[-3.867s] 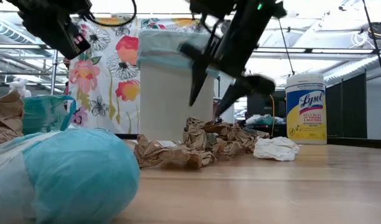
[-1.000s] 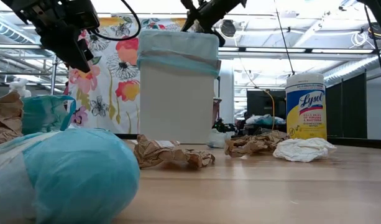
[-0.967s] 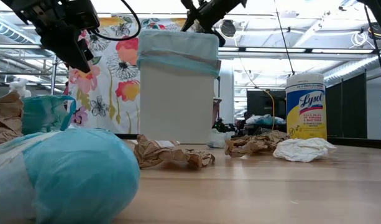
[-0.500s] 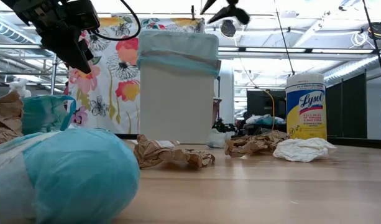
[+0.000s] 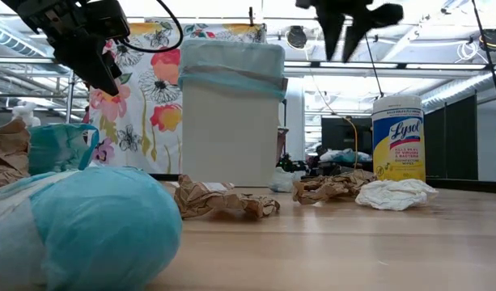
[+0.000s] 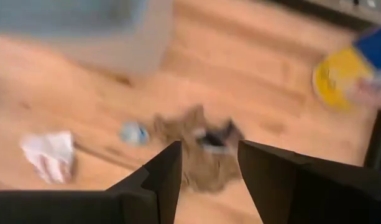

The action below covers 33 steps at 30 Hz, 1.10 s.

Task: Place trash/remove bag and relplace
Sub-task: Put the white paper into the white trash bin

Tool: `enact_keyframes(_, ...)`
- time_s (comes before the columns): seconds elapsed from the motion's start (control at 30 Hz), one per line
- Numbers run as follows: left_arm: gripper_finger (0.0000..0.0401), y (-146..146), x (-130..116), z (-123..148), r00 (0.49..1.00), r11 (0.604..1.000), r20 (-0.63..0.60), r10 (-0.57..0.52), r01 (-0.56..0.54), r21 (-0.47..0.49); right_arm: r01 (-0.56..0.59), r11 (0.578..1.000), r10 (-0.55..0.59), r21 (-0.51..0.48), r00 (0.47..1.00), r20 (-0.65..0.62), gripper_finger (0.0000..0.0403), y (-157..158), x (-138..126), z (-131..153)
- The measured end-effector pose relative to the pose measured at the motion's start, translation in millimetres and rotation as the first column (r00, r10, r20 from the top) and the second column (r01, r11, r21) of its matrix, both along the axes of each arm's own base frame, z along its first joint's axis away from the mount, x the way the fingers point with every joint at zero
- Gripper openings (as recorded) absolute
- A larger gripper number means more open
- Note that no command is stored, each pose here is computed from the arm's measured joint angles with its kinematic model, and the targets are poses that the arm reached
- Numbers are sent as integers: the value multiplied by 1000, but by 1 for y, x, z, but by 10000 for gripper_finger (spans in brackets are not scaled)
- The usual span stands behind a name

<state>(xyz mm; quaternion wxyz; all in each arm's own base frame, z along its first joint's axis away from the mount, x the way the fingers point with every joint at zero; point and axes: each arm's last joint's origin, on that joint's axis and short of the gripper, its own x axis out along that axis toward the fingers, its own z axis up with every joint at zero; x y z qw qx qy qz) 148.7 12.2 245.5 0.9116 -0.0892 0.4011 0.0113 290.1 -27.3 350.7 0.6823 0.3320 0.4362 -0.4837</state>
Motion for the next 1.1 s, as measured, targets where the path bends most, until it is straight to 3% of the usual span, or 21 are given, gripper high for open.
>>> enact_keyframes(0.2, 22, 0, 0, 0, 1000, 1000, 0, 0, 0, 0, -20, 987, 17, 158, 1000, 20, 148, 11, 11, -71)
enact_keyframes(0.33, 22, 0, 0, 0, 1000, 1000, 0, 0, 0, -1, -13, 983, 2, 182, 998, 58, 148, 2, 11, -103)
enact_keyframes(0.63, 22, 0, 0, 0, 1000, 1000, 0, 0, 0, -2, 85, 974, -85, 212, 996, -12, 148, -35, -9, -145)
enact_keyframes(0.8, 22, 0, 0, 0, 1000, 1000, 0, 0, 0, -3, 76, 974, -84, 216, 996, 30, 148, -50, -13, -160)
enact_keyframes(1.1, 22, 0, 0, 0, 1000, 1000, 0, -1, 1, -8, 162, 944, -176, 286, 984, 23, 135, -58, -34, -197)
